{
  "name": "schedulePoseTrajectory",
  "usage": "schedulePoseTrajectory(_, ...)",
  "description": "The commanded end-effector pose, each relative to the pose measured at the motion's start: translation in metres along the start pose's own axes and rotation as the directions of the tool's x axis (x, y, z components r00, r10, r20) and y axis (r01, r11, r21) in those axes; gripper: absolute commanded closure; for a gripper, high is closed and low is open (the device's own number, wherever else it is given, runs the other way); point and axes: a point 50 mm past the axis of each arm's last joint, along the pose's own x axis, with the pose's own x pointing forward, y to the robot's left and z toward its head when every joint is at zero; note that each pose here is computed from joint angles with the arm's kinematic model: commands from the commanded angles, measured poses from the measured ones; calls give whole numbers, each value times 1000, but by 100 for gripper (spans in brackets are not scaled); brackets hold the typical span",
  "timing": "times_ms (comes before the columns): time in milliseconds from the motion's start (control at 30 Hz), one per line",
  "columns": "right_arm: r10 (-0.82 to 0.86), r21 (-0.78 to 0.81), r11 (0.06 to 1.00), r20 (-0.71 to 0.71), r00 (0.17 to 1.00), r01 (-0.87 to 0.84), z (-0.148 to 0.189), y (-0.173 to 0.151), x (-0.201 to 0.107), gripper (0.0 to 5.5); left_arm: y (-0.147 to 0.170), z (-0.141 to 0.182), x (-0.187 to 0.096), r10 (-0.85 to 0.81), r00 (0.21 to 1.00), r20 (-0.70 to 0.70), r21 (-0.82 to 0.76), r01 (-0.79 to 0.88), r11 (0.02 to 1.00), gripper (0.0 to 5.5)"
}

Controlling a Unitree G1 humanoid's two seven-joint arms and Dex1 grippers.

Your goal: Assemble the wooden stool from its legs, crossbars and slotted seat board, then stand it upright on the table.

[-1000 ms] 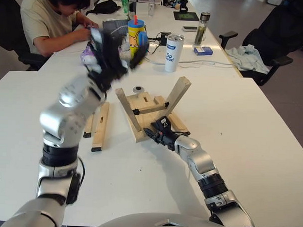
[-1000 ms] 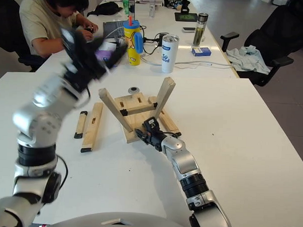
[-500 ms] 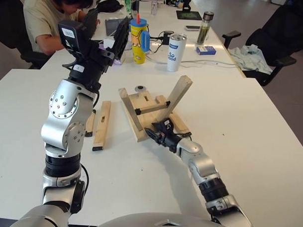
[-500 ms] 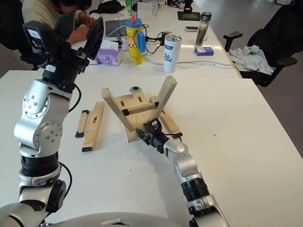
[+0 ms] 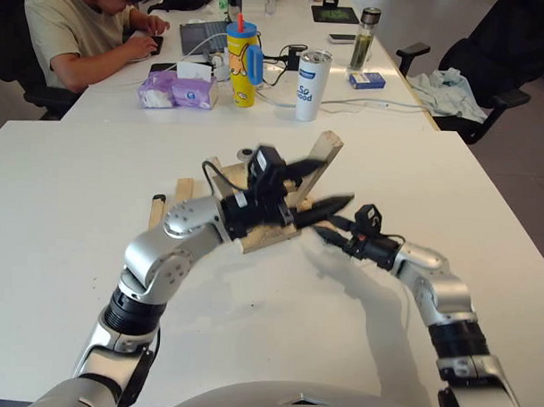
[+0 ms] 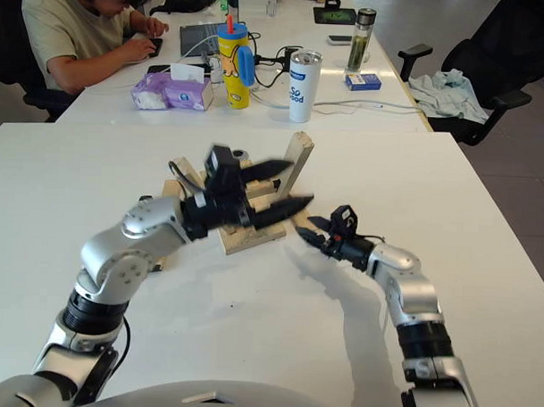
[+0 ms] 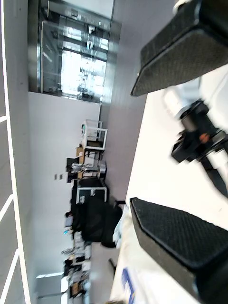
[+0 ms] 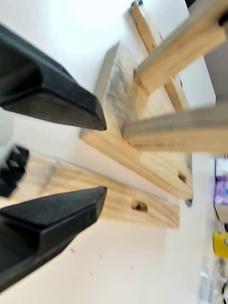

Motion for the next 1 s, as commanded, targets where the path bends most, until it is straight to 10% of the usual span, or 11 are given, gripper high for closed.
schedulePoseTrajectory(33, -54, -103, 993, -13, 998, 52, 17, -25, 18, 331, -3, -29, 2, -75, 991, -115, -68, 67, 995, 156)
schedulePoseTrajectory(400, 122, -216, 973, 210, 970, -75, 87, -20, 68, 331, 17, -102, -42, 53, 784, -618, 82, -2, 997, 156)
schedulePoseTrajectory(1000, 498, -250, 853, 126, 858, -458, 67, 79, 82, 331, 1, -99, -124, 89, 504, -859, 74, -51, 996, 156)
